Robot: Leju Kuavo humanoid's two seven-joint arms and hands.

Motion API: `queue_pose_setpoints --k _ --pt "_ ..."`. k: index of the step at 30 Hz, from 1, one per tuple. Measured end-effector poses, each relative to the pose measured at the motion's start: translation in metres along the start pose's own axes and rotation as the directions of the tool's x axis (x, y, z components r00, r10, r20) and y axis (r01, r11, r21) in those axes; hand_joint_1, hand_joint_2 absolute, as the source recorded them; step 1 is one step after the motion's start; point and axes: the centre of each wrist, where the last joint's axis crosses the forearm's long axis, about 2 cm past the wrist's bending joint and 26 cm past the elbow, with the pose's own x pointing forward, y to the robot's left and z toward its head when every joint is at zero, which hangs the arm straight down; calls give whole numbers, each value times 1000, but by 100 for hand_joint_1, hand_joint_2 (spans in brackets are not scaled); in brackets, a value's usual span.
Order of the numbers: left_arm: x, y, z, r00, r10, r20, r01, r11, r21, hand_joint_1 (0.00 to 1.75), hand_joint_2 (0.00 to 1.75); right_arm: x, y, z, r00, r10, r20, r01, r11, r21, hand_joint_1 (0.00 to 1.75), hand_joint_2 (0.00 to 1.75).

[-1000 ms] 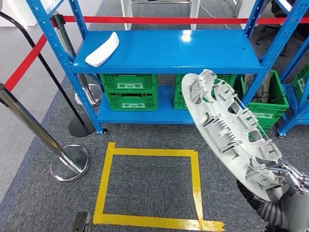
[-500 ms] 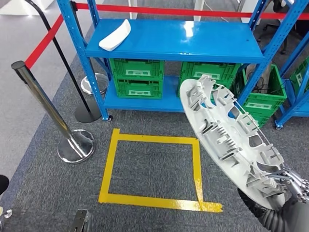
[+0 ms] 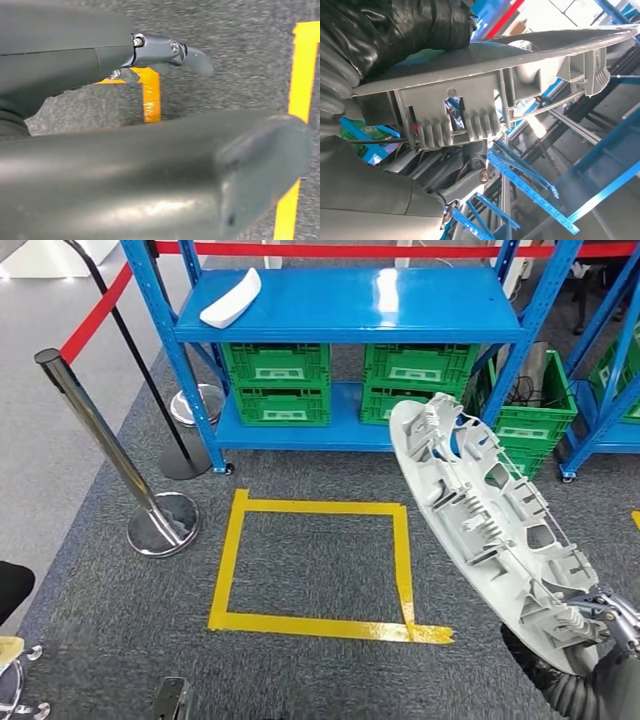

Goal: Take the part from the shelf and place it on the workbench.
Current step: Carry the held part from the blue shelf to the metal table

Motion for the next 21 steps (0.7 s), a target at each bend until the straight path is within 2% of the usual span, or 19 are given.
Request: queue_pose_setpoints --k 11,21 --pt "4 0 -2 1000 10 14 -10 1000 -3 0 0 -1 0 -2 1000 -9 -10 9 1000 -15 175 175" --pt "7 -2 -3 1000 21 16 -21 1000 -21 0 0 -4 1 -4 992 -113 -65 110 993 -44 175 175"
